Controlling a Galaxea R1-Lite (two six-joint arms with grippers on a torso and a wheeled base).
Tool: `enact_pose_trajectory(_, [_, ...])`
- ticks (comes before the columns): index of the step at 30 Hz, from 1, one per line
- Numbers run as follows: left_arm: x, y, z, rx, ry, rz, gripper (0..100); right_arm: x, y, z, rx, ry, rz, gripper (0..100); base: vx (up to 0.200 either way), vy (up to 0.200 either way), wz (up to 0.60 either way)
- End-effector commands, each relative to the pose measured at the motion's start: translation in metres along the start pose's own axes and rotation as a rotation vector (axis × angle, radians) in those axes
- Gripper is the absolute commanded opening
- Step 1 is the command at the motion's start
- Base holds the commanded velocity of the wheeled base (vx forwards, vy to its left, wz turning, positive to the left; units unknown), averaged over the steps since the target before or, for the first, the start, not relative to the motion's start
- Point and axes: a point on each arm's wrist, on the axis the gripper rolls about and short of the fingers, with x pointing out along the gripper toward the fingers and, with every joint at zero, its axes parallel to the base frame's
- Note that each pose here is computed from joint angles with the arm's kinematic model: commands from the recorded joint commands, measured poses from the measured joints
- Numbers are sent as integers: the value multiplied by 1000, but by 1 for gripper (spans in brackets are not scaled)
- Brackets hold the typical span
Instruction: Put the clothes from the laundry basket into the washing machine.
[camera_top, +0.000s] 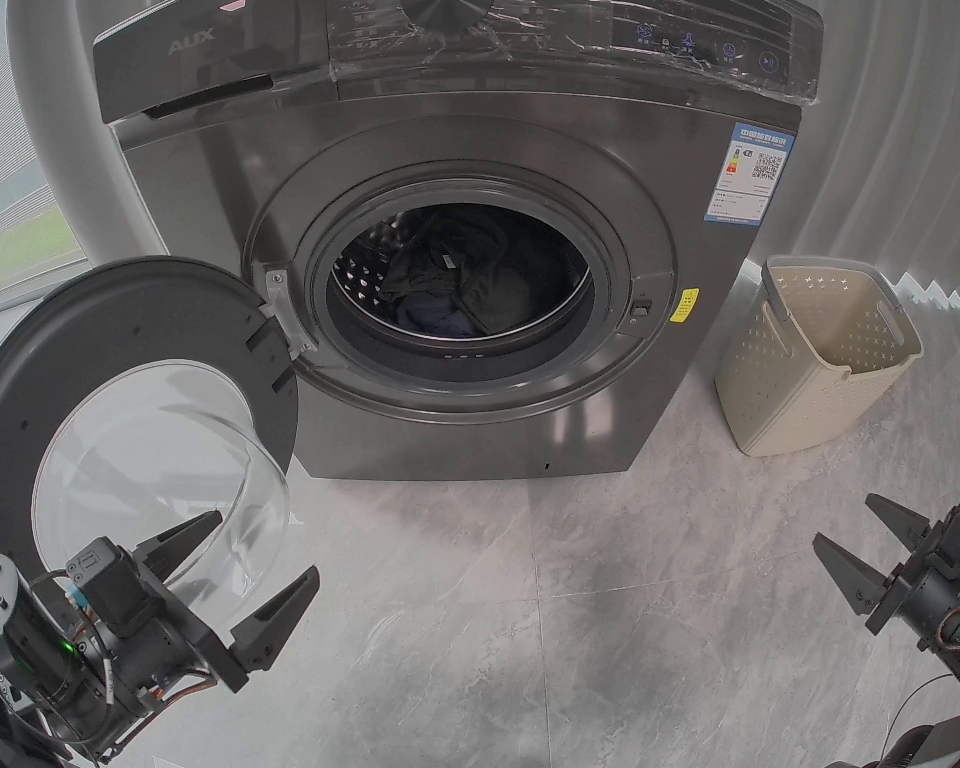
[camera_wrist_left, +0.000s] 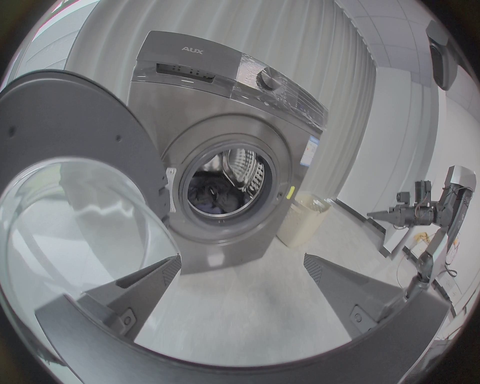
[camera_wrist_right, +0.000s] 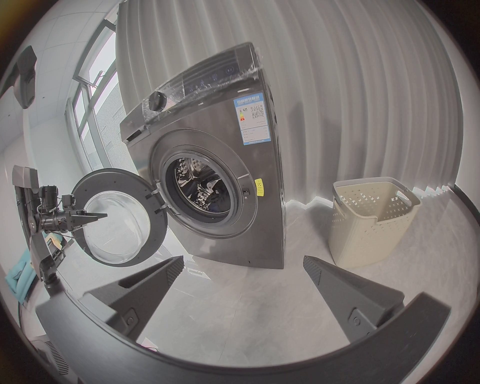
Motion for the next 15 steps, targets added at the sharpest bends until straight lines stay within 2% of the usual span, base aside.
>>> enact_pose_trajectory(1, [-45,16,6,-21,-36,70,100,-43,-5,0,-3,-100,-87,100,0,0,0])
enact_pose_trajectory(2, [-54,20,5,-27,-30,93,100,-51,-6,-1,-4,-107,-106,100,0,0,0])
enact_pose_trajectory(5, [-69,24,2,-29,-31,118,100,-62,-6,-5,-5,-124,-134,100,-200,0,0])
enact_pose_trajectory(8, [-97,31,-4,-28,-58,197,100,-83,-4,-15,-8,-148,-181,100,-200,0,0])
enact_pose_trajectory(12, [-120,32,-15,-27,-77,258,100,-103,-1,-31,-10,-159,-204,100,-200,0,0])
enact_pose_trajectory(14, [-120,32,-16,-25,-77,261,100,-104,-1,-32,-10,-157,-206,100,-200,0,0])
enact_pose_trajectory(15, [-133,32,-25,-22,-87,300,100,-113,0,-45,-7,-140,-226,100,-200,0,0])
